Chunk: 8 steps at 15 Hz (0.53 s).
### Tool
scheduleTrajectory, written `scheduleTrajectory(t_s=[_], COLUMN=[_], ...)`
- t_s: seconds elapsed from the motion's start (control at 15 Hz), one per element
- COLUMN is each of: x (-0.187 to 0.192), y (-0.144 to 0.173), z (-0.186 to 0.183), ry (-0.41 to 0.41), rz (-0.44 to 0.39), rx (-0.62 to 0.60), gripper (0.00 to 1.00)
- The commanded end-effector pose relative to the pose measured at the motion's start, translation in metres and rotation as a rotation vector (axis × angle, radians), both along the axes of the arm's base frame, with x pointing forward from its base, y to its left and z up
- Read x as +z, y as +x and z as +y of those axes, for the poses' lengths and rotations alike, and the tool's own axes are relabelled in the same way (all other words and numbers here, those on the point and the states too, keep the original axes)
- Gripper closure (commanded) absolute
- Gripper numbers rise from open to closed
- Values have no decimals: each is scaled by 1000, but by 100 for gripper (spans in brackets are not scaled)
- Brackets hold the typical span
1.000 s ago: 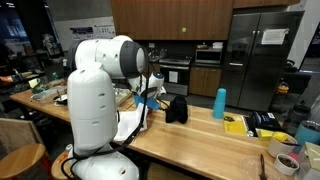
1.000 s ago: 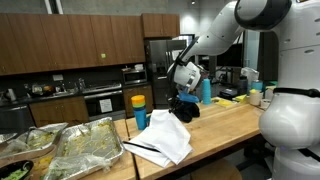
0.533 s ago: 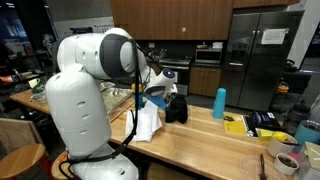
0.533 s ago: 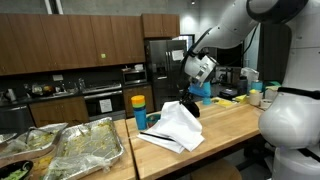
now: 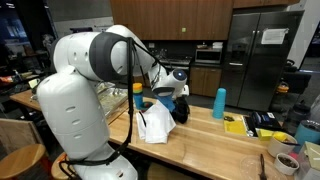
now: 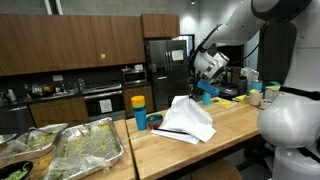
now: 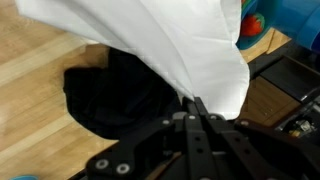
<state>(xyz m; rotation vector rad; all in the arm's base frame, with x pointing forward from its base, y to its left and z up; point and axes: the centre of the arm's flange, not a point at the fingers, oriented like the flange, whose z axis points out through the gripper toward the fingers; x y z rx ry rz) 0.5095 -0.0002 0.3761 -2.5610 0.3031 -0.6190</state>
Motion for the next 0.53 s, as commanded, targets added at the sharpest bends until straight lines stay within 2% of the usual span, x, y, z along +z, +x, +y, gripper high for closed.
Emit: scheduleTrajectory(t_s=[0.0,0.47], x=[15,17], y=[-10,-19], z=[-7,66], ry=[6,-88], rz=[-30,-24], rx=[-11,157], gripper=[100,100])
